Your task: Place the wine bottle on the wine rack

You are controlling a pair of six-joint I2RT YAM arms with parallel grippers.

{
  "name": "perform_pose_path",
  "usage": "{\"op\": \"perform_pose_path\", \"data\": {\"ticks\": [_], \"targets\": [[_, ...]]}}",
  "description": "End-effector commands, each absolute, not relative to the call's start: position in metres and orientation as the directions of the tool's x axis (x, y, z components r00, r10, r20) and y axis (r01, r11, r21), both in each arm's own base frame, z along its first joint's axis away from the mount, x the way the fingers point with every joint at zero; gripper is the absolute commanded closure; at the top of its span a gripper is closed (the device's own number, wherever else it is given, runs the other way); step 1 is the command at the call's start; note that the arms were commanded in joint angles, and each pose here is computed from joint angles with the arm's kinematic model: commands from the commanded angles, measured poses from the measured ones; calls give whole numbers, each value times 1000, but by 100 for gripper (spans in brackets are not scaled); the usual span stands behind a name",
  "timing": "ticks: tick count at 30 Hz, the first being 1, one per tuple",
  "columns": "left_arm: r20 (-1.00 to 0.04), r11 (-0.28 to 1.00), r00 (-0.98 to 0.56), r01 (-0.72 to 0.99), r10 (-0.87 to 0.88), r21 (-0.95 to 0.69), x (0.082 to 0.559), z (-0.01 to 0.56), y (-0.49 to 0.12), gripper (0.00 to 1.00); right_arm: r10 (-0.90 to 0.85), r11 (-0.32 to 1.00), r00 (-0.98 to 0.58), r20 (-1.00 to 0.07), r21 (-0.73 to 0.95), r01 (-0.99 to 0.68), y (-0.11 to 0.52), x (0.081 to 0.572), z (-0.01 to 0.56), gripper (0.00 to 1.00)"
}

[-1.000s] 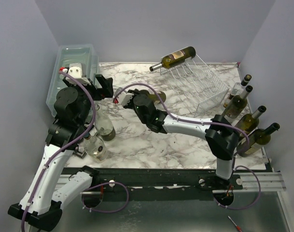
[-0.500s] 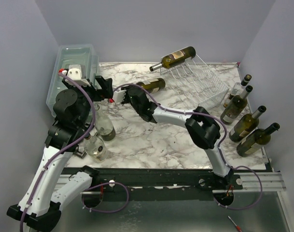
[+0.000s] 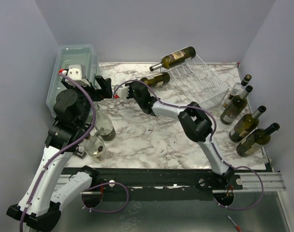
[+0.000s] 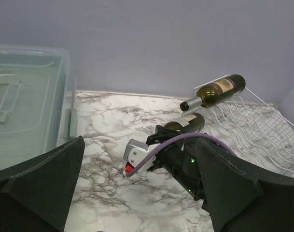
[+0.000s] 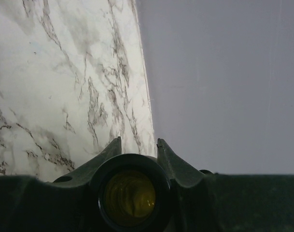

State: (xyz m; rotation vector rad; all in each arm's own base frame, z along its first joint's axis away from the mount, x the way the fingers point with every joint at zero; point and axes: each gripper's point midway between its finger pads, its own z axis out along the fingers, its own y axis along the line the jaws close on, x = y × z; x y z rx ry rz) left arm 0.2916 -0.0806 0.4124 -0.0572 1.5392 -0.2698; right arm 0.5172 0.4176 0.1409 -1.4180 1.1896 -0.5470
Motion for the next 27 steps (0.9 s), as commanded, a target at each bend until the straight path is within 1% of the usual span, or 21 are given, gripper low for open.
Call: {"op": "perform_pose_path", "data": {"ticks": [1,5,14,21,27], "targets": [[-981,976,26,106,-194,-191,292,413,-74,1,-887,101,428,-174,-977,-186,426,534,185,100],[-980,974,24,115,-198,-194,291,413,-76,1,-900,74,413,-139,-983,-170,425,541,185,99],[-980,973,19,124,-198,-194,291,412,-79,1,-924,45,369,-101,-986,-157,409,554,176,99],[-982,978,26,98,-185,-182,292,412,-74,1,-947,4,318,-46,-992,-129,382,569,163,99],[-981,974,15,125,-192,-188,292,411,-80,1,-959,-36,285,4,-993,-110,359,584,145,99]]}}
